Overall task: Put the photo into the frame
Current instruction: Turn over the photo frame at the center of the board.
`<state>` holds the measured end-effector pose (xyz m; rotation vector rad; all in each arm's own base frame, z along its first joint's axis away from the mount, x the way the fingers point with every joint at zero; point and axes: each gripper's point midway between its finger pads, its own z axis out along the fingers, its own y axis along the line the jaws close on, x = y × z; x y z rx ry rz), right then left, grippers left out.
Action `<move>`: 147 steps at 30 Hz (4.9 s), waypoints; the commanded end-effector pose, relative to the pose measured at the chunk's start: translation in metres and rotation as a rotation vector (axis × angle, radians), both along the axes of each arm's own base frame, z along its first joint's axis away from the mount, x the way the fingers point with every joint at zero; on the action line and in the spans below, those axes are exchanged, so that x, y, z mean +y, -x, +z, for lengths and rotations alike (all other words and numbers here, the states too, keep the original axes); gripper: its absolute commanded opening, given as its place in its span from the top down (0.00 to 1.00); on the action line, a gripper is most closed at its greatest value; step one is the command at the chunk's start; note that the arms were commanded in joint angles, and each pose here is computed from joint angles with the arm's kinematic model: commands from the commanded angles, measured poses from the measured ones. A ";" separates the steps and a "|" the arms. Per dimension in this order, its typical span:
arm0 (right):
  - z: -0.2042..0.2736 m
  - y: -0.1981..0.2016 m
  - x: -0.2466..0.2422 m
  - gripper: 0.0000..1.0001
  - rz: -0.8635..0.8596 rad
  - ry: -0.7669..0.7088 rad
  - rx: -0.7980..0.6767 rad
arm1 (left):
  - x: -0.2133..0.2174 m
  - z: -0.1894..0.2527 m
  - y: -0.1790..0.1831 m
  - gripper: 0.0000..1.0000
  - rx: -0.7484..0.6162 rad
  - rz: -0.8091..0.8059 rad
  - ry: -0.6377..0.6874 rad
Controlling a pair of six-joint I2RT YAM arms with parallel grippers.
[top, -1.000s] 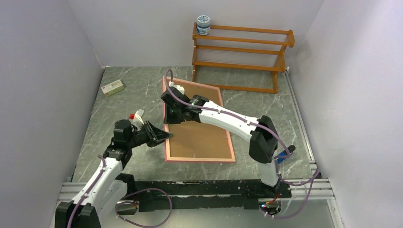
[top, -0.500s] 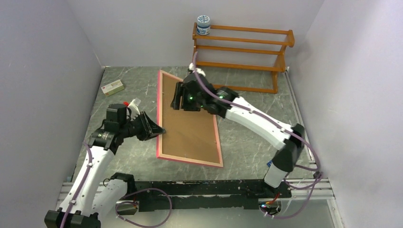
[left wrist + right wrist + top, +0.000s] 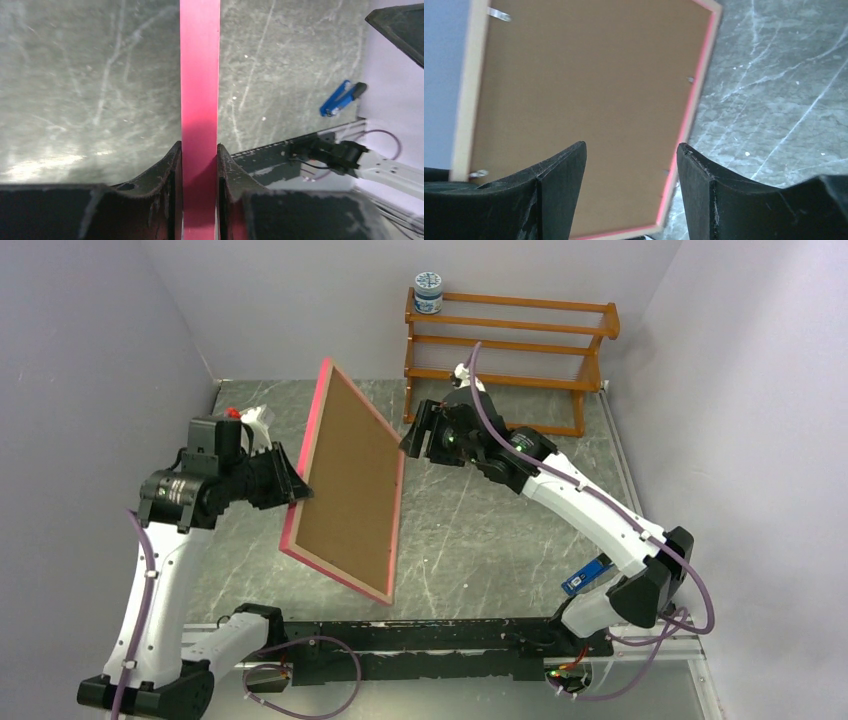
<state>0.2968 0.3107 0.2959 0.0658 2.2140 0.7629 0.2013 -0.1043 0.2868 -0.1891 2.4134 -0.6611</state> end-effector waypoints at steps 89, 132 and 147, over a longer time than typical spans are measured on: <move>0.046 -0.076 0.050 0.44 0.000 -0.171 0.012 | -0.107 0.110 -0.058 0.24 -0.619 -0.549 0.036; -0.081 -0.035 -0.140 0.21 0.140 -0.483 0.041 | -0.052 -0.206 -0.131 0.16 0.119 0.184 -0.045; -0.193 -0.050 -0.191 0.21 -0.141 -0.414 0.277 | -0.079 -0.259 -0.123 0.19 0.219 0.028 0.141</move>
